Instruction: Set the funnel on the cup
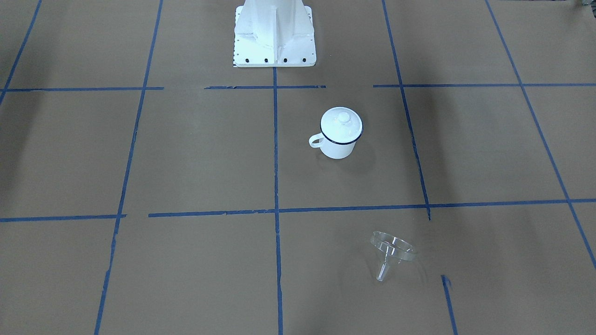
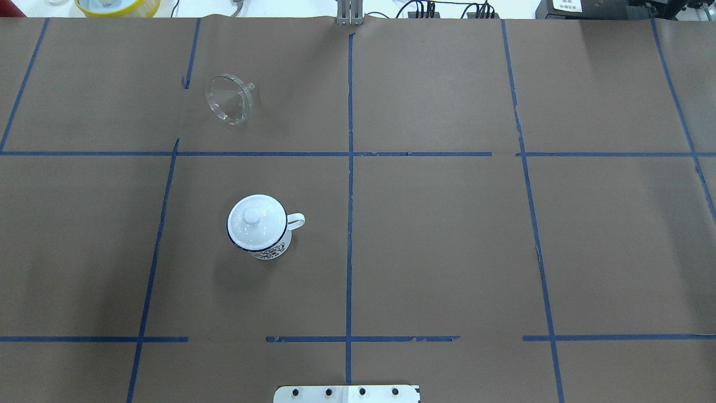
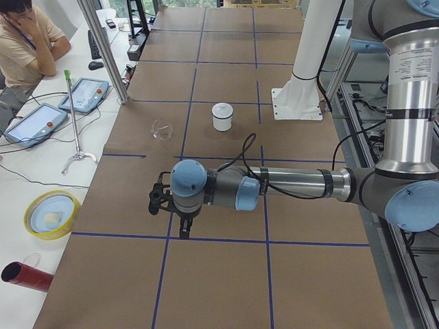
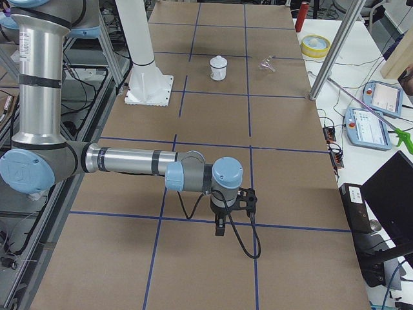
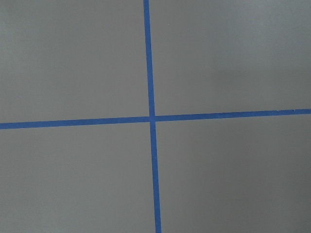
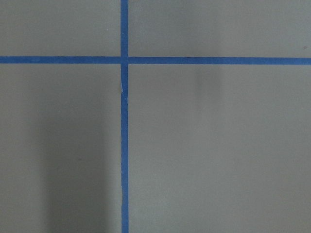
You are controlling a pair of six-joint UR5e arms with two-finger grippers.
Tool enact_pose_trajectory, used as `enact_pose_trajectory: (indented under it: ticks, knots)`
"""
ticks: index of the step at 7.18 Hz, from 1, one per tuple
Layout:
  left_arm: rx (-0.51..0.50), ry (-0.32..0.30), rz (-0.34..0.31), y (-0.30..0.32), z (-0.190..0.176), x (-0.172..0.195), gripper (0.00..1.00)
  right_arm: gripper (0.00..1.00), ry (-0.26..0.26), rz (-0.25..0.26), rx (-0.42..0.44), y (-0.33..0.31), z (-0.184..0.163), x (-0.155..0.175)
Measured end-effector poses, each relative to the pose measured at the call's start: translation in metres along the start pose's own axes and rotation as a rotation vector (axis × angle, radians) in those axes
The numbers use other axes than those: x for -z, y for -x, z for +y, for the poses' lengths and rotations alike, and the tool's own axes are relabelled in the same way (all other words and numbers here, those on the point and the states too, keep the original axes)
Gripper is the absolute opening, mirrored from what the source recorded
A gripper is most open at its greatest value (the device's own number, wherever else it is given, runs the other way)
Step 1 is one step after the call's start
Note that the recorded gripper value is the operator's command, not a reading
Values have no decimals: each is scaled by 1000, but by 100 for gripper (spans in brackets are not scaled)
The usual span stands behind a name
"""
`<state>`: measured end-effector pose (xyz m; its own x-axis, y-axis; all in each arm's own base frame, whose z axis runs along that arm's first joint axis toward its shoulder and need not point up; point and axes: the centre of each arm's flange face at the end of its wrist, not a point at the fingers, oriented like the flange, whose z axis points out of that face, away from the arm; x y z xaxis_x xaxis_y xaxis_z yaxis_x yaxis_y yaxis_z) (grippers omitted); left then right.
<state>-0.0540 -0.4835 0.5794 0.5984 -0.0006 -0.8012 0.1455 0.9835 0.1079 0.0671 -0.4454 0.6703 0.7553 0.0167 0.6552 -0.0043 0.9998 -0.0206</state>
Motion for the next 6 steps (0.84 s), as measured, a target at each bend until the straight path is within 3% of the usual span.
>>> enact_pose_trajectory:
  ticks: [4,6]
  knots:
    - [311,10,76,-238,-21,-46,100,100,0,0,0,0,0,0]
    - [422,53,22,-357,-21,-74,100,100,0,0,0,0,0,0]
